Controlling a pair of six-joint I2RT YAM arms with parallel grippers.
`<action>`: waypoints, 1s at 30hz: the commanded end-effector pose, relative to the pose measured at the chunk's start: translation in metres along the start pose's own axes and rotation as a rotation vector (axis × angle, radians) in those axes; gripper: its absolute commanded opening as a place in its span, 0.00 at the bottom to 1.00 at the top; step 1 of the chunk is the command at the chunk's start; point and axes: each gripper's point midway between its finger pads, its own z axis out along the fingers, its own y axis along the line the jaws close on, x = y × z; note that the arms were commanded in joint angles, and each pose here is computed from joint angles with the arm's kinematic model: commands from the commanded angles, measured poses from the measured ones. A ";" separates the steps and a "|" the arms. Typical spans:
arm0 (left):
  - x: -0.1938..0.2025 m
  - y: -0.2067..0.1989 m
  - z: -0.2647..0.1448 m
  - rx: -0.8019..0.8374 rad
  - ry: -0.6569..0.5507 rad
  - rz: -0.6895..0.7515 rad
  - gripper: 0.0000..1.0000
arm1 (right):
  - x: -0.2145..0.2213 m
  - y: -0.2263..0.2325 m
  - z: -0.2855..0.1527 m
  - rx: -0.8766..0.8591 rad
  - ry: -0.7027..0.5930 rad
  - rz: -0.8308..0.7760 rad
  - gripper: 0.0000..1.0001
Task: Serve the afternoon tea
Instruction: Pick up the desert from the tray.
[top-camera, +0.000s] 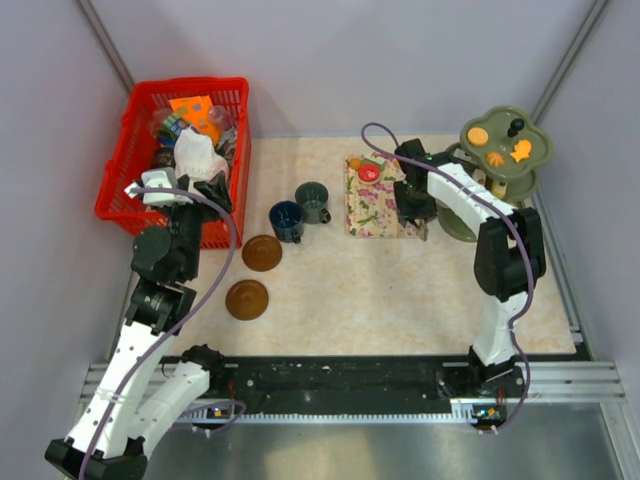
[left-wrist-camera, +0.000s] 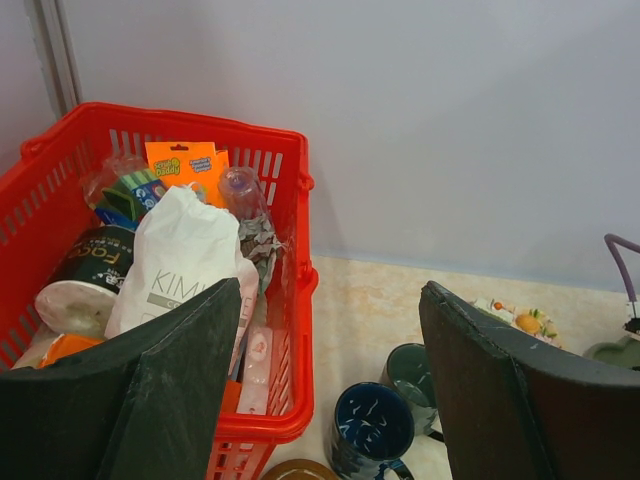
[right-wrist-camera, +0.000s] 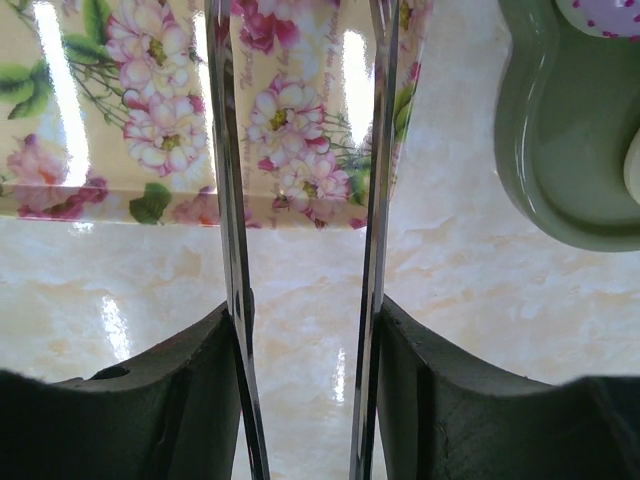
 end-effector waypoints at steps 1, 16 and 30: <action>-0.012 -0.004 0.000 0.017 -0.041 -0.014 0.77 | -0.012 -0.003 -0.032 0.001 -0.078 0.017 0.49; -0.015 -0.003 -0.002 0.015 -0.049 -0.014 0.77 | -0.043 0.000 -0.031 0.009 -0.119 -0.023 0.52; -0.015 -0.003 -0.002 0.013 -0.048 -0.013 0.77 | -0.042 0.003 -0.006 0.024 -0.081 -0.039 0.52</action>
